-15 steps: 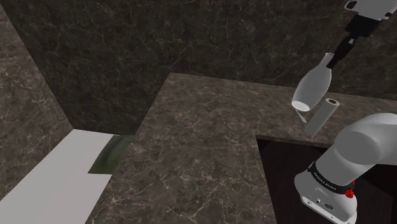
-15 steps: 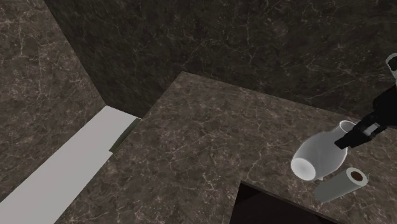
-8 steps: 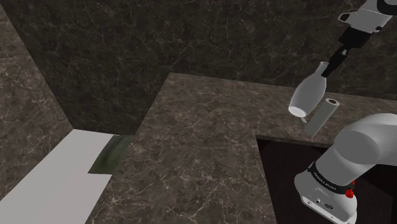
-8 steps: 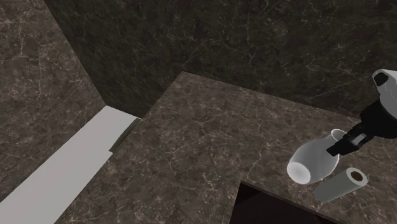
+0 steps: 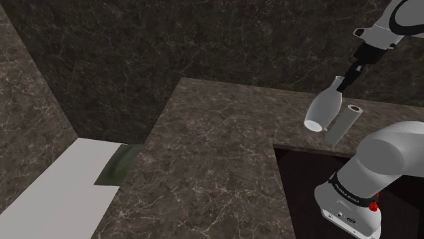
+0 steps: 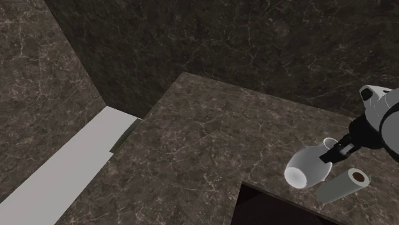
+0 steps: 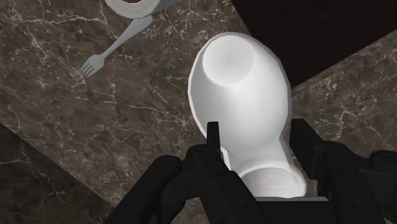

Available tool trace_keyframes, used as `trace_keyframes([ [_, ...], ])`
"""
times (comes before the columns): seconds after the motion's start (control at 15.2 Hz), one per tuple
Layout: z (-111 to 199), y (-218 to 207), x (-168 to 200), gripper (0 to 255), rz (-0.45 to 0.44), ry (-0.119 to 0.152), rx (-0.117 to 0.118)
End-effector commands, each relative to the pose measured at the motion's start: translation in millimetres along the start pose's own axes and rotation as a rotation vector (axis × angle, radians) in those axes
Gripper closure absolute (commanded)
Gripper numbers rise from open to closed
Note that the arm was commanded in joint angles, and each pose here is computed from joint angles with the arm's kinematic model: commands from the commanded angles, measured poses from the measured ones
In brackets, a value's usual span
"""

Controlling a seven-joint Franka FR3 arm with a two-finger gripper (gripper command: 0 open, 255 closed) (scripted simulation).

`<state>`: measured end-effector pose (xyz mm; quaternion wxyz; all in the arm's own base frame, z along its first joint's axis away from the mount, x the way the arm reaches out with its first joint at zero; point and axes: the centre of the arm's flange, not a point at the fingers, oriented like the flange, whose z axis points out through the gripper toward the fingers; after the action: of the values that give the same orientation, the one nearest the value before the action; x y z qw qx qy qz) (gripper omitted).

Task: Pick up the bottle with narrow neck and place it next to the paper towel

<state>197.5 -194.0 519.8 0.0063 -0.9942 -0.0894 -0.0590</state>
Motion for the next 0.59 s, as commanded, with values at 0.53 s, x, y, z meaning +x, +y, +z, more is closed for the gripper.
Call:
trace_keyframes([
  [0.53, 52.2, -1.0, -6.6, 255, 0.000, 0.001, 0.000],
])
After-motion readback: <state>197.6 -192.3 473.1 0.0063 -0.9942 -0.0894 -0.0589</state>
